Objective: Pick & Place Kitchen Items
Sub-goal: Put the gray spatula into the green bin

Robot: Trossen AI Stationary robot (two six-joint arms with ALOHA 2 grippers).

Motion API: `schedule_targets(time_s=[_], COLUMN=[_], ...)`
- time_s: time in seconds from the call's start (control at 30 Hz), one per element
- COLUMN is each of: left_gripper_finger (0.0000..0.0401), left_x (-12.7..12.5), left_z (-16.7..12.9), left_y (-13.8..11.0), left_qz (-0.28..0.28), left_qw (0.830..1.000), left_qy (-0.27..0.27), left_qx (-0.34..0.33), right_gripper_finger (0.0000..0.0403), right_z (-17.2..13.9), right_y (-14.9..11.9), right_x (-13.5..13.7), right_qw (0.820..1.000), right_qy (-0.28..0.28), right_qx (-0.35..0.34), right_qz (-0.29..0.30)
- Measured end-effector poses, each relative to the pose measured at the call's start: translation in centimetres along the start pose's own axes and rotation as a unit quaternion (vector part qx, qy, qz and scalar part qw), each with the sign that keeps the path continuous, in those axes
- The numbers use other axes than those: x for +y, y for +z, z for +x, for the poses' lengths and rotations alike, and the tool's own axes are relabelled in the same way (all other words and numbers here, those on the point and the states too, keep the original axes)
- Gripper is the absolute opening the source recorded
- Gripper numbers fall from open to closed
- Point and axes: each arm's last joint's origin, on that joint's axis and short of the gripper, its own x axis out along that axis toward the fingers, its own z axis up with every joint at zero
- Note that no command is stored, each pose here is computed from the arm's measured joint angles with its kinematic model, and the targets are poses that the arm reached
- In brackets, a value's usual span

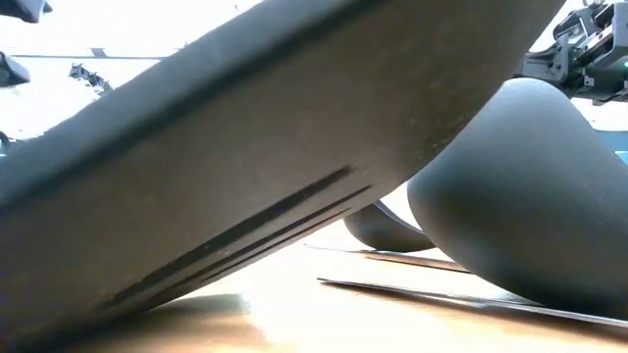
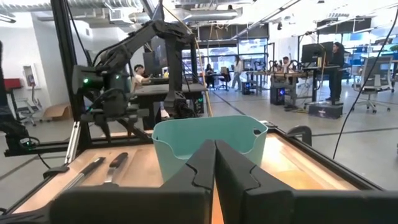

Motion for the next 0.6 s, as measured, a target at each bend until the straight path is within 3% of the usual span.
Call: schedule_targets(time_s=[0.23, 0.47, 0.6], left_gripper_finger=[0.0291, 0.029, 0.029], left_x=[-1.3, -1.3, -1.4], left_z=[2.0, 4.4, 4.7], left_y=[0.2, 0.4, 1.1], left_qz=[0.033, 0.072, 0.078], left_qw=[0.999, 0.997, 0.997], left_qy=[-0.014, 0.021, 0.012], left_qx=[0.005, 0.026, 0.006], right_gripper_finger=[0.0018, 0.0018, 0.0018], right_z=[0.0, 0.0, 0.0], right_y=[0.0, -0.1, -0.2], right_x=[0.0, 0.0, 0.0], right_qw=[1.0, 1.0, 1.0], right_qy=[0.0, -0.001, -0.001], right_qx=[0.002, 0.007, 0.009], right_qz=[-0.001, -0.002, -0.002])
